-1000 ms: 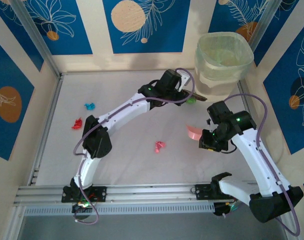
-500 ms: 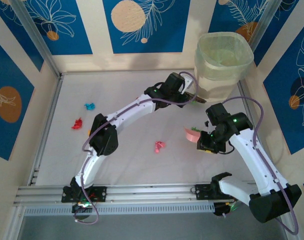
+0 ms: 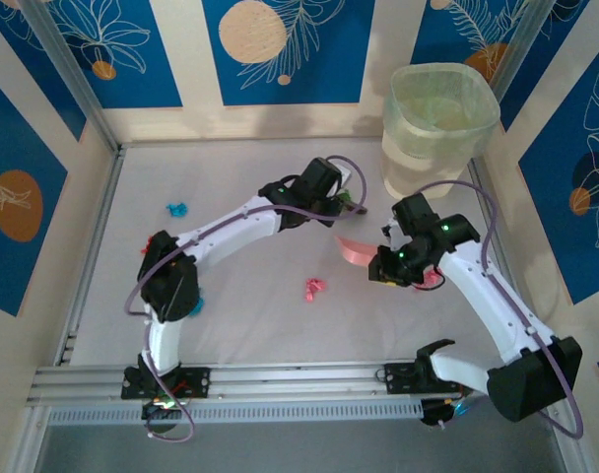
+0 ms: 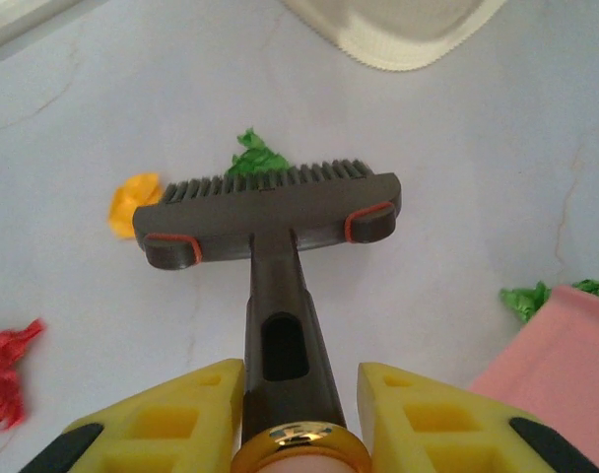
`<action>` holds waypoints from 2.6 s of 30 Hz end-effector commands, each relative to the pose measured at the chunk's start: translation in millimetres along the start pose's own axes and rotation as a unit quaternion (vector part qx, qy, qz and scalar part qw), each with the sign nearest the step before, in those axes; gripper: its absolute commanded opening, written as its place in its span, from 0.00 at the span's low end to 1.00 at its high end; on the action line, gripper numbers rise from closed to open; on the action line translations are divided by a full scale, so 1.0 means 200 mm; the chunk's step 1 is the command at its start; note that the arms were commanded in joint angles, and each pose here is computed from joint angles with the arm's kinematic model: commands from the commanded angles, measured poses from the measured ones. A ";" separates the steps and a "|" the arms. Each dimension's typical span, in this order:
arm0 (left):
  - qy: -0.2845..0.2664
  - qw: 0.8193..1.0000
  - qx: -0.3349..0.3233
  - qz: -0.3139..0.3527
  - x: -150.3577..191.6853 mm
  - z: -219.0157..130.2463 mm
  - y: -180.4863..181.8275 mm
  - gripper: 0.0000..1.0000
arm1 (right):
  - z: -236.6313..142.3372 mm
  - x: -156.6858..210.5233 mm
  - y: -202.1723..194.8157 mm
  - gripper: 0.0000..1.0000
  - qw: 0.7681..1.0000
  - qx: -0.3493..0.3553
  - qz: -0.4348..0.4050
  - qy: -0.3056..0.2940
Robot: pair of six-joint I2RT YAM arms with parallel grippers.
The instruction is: Sweep away the paper scraps from the table
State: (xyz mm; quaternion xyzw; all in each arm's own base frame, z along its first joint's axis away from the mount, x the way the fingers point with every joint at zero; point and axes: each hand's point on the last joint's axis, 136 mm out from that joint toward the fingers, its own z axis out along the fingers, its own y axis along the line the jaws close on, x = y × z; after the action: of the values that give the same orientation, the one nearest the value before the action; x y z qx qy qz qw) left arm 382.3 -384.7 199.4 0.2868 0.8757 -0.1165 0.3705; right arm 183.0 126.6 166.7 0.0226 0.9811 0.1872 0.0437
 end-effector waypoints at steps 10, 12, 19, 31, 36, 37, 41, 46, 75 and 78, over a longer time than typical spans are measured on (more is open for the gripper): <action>0.015 0.989 -0.072 -0.131 0.10 -0.24 0.42 0.00 | 0.27 -0.18 0.17 0.00 0.989 0.038 -0.139 0.028; 0.019 0.986 -0.062 -0.151 0.11 -0.25 0.44 0.00 | 0.31 -0.21 0.18 0.00 0.987 0.044 -0.154 0.026; 0.028 0.982 0.004 -0.185 0.08 -0.29 0.36 0.00 | 0.45 -0.33 0.21 0.00 0.973 0.079 -0.215 0.010; 0.069 0.970 0.091 -0.216 0.06 -0.37 0.23 0.00 | 0.58 -0.43 0.08 0.00 0.971 0.108 -0.213 -0.011; 0.079 0.960 0.128 -0.236 0.05 -0.43 0.21 0.00 | 0.62 -0.47 0.05 0.00 0.975 0.101 -0.195 -0.019; 0.075 0.960 0.126 -0.238 0.04 -0.45 0.22 0.00 | 0.63 -0.47 0.04 0.00 0.975 0.104 -0.194 -0.019; 0.047 0.960 0.110 -0.253 0.00 -0.50 0.29 0.00 | 0.67 -0.47 0.04 0.00 0.973 0.117 -0.200 -0.019; 0.024 0.955 0.116 -0.273 -0.07 -0.54 0.33 0.00 | 0.69 -0.46 0.02 0.00 0.965 0.143 -0.214 -0.045; 0.107 0.944 0.130 -0.282 -0.04 -0.20 0.26 0.00 | 0.75 -0.51 0.02 0.00 0.958 0.155 -0.229 -0.074; 0.117 0.938 0.147 -0.290 0.00 -0.28 0.21 0.00 | 0.74 -0.53 0.02 0.00 0.957 0.158 -0.228 -0.081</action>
State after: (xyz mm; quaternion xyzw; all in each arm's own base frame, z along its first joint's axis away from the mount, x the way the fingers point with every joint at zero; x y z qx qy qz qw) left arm 406.2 -323.5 219.0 0.0729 0.9361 -0.2809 0.1988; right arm 295.5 175.5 34.5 -0.1796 0.9719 0.0181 0.1512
